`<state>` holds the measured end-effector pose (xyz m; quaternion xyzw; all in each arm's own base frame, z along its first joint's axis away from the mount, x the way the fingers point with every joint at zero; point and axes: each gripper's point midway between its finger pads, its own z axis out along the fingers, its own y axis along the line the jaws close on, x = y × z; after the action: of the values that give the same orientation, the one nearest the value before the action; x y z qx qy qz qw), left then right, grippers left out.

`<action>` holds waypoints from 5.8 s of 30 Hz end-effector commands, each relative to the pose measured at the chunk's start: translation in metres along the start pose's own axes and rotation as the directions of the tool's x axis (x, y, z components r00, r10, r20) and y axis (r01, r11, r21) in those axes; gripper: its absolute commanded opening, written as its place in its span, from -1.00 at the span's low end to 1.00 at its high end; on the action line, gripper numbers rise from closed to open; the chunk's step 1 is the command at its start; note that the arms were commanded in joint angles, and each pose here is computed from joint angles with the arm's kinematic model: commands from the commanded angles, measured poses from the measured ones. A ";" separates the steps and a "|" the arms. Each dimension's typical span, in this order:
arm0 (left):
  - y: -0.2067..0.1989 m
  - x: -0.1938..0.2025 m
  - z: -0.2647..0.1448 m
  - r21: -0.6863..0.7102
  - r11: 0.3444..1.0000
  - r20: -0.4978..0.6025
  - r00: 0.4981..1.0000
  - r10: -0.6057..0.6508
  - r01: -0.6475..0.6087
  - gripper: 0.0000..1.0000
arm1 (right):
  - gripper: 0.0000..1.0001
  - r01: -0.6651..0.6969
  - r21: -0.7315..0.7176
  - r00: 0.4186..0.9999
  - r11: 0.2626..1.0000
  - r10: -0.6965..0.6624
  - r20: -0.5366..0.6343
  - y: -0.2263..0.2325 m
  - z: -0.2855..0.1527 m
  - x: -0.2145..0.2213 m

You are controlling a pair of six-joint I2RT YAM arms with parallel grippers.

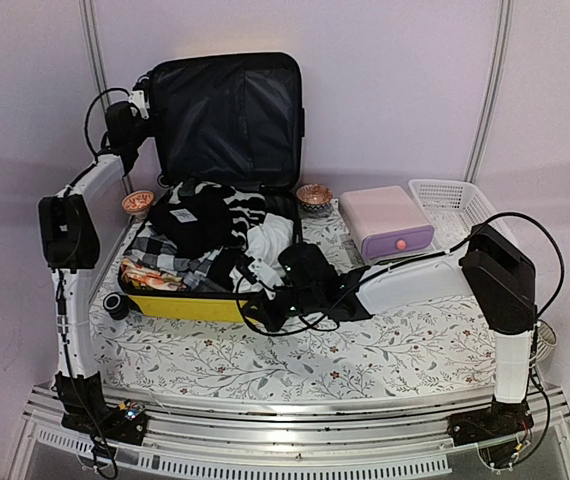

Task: Open, take out, and arrange the luggage
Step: Open the luggage at the center of the board, then move the storage box to the corner of the board.

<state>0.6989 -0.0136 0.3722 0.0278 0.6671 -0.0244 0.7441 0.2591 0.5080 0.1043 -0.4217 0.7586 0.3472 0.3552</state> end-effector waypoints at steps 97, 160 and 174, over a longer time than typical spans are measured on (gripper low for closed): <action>-0.560 0.211 -0.191 0.207 0.500 -0.802 0.438 -0.406 0.841 -1.00 | -0.95 -0.622 0.727 0.756 0.292 0.469 0.457 -0.358 -0.370 -0.012; -0.512 0.191 -0.245 0.270 0.514 -0.842 0.459 -0.283 0.814 -1.00 | 0.03 -0.859 0.335 0.511 0.387 0.681 0.524 -0.297 -0.334 0.120; -0.508 0.179 -0.247 0.288 0.523 -0.837 0.476 -0.268 0.802 -1.00 | 0.09 -0.719 0.444 0.687 0.534 0.640 0.344 -0.284 -0.284 0.131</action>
<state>0.4403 -0.5052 0.1211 0.0471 0.8249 -0.4826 0.2906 0.3828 0.1061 0.0807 0.0723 0.8962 0.2828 0.3342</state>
